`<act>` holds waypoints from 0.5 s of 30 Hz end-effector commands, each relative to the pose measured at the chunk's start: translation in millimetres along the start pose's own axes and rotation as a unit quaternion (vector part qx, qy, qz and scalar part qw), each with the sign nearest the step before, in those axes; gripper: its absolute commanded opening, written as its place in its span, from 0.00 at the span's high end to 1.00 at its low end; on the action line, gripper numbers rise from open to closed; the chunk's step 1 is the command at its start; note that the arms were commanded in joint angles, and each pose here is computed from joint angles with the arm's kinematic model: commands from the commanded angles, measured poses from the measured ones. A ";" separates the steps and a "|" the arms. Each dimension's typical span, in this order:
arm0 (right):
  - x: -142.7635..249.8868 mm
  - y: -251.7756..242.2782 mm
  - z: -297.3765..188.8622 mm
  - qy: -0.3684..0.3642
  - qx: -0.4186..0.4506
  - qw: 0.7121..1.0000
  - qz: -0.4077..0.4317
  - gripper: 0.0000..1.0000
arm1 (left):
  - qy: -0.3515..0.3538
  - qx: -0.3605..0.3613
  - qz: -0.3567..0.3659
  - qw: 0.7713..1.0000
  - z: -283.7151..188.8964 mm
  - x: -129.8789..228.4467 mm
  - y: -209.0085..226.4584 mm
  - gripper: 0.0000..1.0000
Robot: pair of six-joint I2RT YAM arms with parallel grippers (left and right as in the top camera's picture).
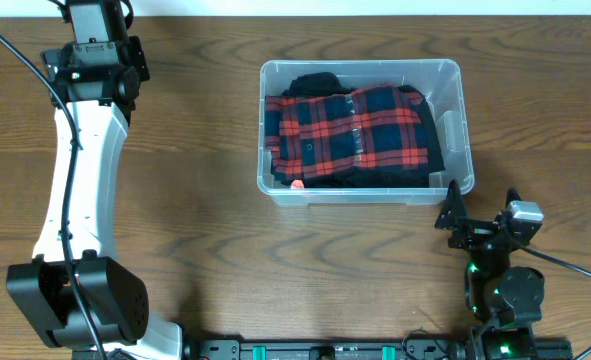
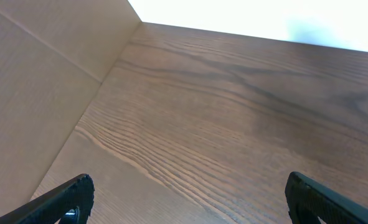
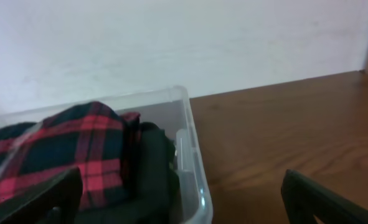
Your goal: Pack container
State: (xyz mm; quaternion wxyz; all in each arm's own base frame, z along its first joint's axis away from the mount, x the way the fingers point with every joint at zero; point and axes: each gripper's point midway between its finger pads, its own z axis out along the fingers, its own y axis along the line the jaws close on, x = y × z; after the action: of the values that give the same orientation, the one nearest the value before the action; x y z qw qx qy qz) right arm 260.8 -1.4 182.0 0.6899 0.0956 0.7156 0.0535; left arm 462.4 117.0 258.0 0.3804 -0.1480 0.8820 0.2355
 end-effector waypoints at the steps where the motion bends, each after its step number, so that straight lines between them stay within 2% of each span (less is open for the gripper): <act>1: 9.4 1.6 -1.0 0.004 -0.008 1.000 0.007 0.01 | 0.000 -0.007 -0.005 1.000 1.7 -0.2 3.0 0.02; 9: 20.8 0.5 -0.7 0.017 -0.009 1.000 -0.003 0.01 | 0.001 -0.007 -0.005 1.000 1.7 -0.1 3.0 0.02; 15: 27.5 11.0 -2.1 0.026 -0.043 0.997 -0.064 0.01 | 0.001 -0.007 -0.005 1.000 1.7 -0.1 3.0 0.02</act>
State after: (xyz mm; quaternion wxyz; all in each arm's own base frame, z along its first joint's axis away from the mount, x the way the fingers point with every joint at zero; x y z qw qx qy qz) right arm 259.6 4.8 155.9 0.6717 0.0683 0.7360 0.0496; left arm 462.4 117.0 258.0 0.3804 -0.1480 0.8820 0.2355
